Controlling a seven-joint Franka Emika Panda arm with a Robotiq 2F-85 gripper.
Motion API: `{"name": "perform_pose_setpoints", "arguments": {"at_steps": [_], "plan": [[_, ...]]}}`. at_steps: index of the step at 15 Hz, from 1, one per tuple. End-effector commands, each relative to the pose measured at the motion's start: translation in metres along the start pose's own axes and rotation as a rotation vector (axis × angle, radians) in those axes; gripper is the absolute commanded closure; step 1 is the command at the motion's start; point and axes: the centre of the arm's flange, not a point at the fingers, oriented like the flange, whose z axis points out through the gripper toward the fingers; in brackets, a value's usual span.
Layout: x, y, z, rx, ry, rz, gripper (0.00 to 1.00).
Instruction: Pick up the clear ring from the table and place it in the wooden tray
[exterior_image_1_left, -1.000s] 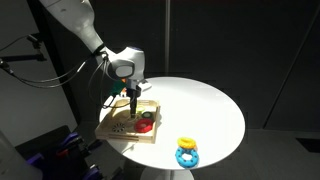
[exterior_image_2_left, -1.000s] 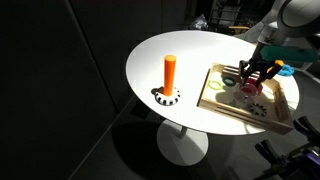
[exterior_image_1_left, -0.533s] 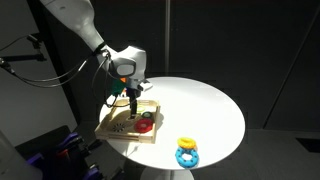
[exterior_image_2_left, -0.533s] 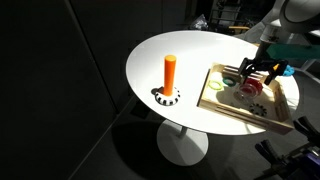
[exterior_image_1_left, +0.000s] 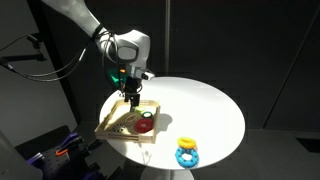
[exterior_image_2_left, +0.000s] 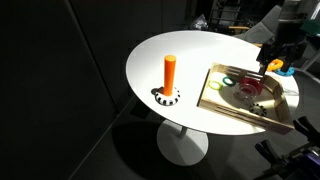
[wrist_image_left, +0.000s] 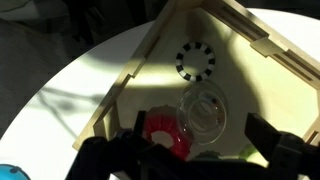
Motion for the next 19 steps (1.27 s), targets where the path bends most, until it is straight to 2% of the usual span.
{"name": "perform_pose_setpoints", "arguments": {"at_steps": [1, 6, 12, 15, 16, 19], "plan": [[-0.015, 0.013, -0.044, -0.052, -0.008, -0.077, 0.00], [-0.031, 0.025, -0.094, -0.123, 0.028, -0.084, 0.00], [-0.050, 0.034, -0.145, -0.094, 0.107, -0.069, 0.00], [-0.054, 0.038, -0.154, -0.092, 0.129, -0.060, 0.00], [-0.050, 0.033, -0.143, -0.083, 0.124, -0.061, 0.00], [-0.051, 0.033, -0.142, -0.084, 0.122, -0.062, 0.00]]}}
